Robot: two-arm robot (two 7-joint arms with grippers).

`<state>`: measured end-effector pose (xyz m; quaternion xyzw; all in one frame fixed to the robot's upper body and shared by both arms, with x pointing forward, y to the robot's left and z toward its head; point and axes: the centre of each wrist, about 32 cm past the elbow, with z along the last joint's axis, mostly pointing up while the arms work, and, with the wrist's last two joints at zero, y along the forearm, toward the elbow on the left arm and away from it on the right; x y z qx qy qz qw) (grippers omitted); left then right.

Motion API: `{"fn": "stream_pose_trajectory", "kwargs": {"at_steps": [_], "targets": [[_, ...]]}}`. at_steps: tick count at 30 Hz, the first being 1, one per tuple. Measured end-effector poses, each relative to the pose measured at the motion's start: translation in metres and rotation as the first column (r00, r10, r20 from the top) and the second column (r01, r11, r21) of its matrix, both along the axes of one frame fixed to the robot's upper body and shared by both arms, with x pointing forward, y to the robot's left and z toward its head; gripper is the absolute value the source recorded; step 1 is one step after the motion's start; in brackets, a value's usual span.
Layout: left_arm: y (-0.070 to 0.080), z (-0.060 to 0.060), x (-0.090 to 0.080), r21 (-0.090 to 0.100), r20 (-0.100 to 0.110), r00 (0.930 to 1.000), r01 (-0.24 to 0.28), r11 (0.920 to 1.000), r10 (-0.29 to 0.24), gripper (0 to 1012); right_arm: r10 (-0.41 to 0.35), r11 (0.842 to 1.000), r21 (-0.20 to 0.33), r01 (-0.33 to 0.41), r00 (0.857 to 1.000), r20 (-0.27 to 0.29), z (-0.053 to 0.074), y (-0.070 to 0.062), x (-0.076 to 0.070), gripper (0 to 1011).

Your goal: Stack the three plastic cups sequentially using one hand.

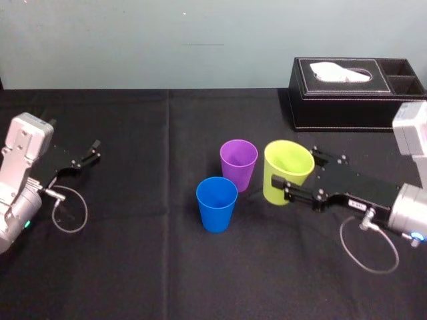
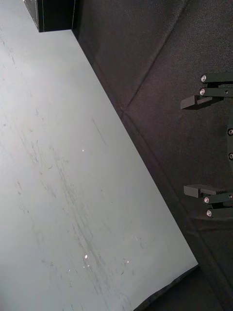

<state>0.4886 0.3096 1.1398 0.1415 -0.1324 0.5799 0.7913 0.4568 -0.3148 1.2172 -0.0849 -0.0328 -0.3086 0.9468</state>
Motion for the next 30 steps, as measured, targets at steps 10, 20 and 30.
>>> {"fn": "stream_pose_trajectory", "kwargs": {"at_steps": [10,20,30], "targets": [[0.0,0.0,0.0,0.0,0.0,1.0,0.0,1.0,0.0,1011,-0.009,1.0,0.007,0.009,0.999,0.036,0.014,0.014,0.019,734],[0.0,0.0,0.0,0.0,0.0,1.0,0.0,1.0,0.0,1011,-0.02,1.0,0.011,0.02,0.998,0.056,0.018,0.026,0.044,734],[0.0,0.0,0.0,0.0,0.0,1.0,0.0,1.0,0.0,1011,-0.025,1.0,-0.009,0.026,0.999,0.046,0.015,0.037,0.065,735]]}}
